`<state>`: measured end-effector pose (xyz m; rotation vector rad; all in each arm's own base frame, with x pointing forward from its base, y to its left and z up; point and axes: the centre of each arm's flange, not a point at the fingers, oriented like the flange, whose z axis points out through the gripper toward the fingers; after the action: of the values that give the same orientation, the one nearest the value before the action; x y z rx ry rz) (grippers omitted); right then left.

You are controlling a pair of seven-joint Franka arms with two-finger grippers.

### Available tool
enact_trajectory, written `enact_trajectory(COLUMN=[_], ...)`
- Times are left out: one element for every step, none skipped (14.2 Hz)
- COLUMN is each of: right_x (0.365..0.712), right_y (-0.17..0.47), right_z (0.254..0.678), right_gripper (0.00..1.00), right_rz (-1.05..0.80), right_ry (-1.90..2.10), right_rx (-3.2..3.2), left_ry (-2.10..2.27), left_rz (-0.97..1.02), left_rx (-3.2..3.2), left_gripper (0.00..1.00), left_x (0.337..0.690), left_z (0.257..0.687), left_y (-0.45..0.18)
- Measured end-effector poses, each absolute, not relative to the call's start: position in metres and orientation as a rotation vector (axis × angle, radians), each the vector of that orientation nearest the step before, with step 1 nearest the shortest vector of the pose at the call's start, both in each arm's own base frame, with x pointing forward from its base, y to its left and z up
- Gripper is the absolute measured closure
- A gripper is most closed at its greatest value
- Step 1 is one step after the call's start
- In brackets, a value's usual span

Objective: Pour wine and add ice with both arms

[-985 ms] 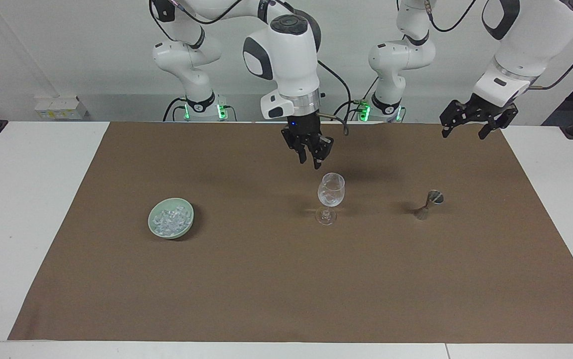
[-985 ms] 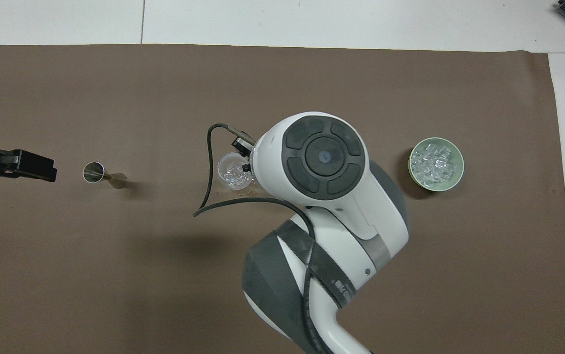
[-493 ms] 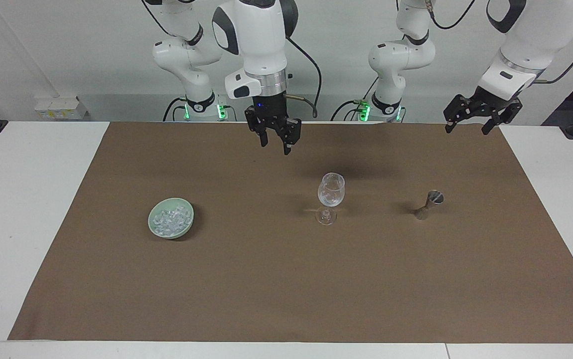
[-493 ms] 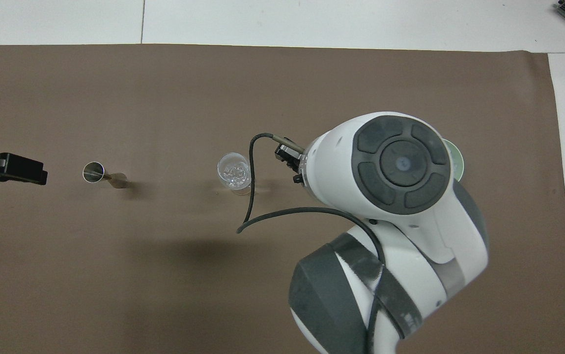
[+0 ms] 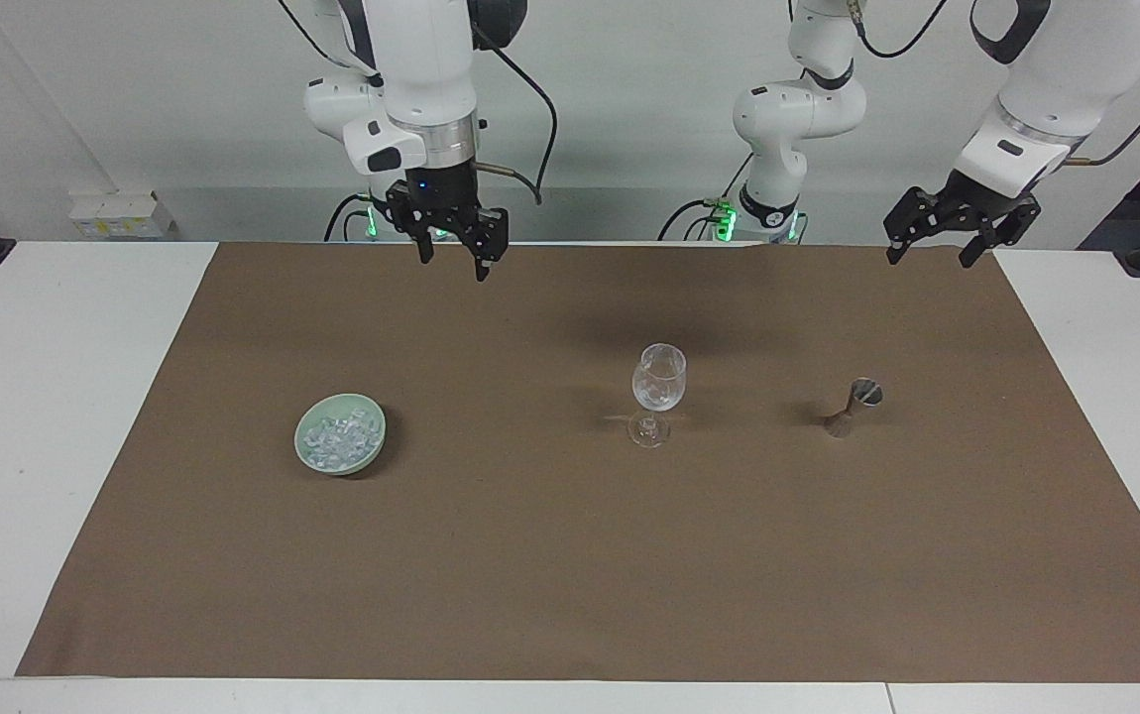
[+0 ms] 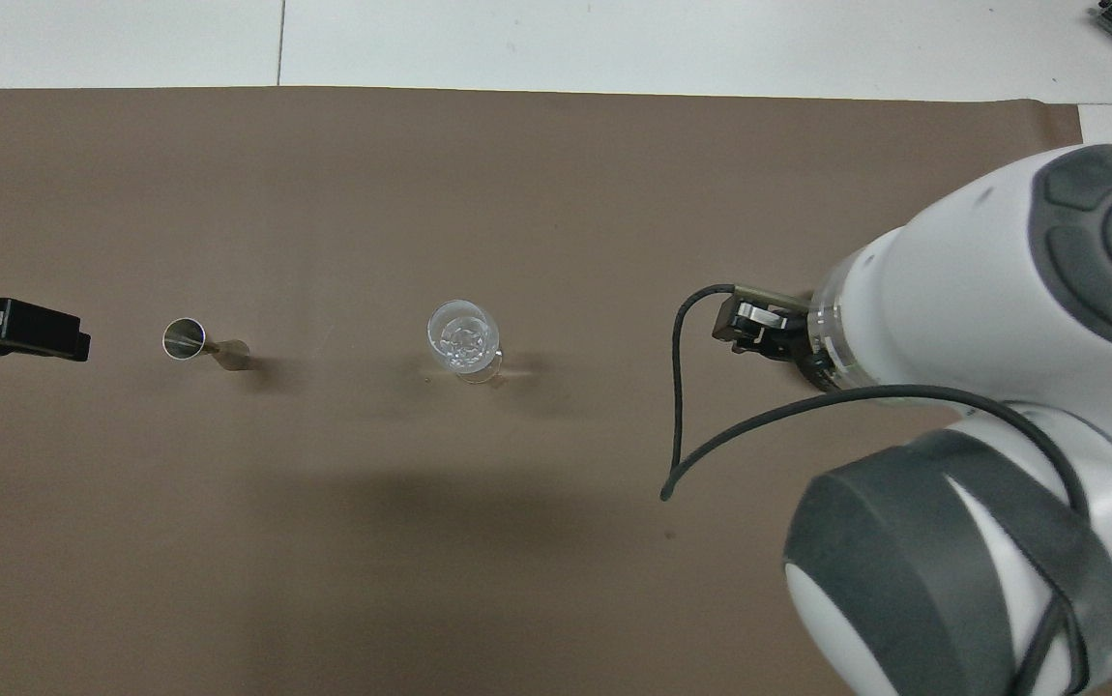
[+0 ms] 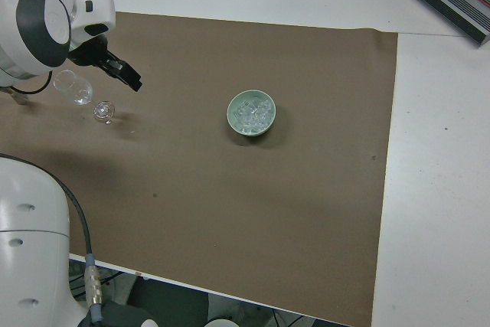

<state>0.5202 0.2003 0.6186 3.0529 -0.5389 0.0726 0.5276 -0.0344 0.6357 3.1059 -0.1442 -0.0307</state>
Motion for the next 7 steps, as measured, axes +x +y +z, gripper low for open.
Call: enact_trajectory(right_x=[0.521,0.524,0.526,0.527,0.527,0.527,0.528], right_y=[0.180,0.158,0.137,0.119,0.104,0.095,0.086], right_z=[0.624,0.627,0.630,0.632,0.634,0.635,0.635], right_gripper=[0.12,0.12,0.12,0.12,0.12,0.12,0.12], right_rz=[0.071,0.062,0.044,0.032,0.021,0.013,0.009], right_ry=[-0.492,-0.441,-0.391,-0.346,-0.314,-0.291,-0.269], right_rx=[3.055,3.057,3.057,3.059,3.060,3.061,3.063], left_ry=[-0.144,-0.145,-0.145,-0.145,-0.145,-0.145,-0.145], left_rz=[-0.024,-0.021,-0.019,-0.019,-0.019,-0.019,-0.019], left_rx=[3.106,3.106,3.106,3.106,3.106,3.106,3.106], left_gripper=[0.00,0.00,0.00,0.00,0.00,0.00,0.00], left_x=[0.527,0.527,0.526,0.526,0.526,0.526,0.526], left_z=[0.638,0.639,0.639,0.640,0.640,0.640,0.640], left_y=[-0.035,-0.035,-0.035,-0.035,-0.035,-0.035,-0.035])
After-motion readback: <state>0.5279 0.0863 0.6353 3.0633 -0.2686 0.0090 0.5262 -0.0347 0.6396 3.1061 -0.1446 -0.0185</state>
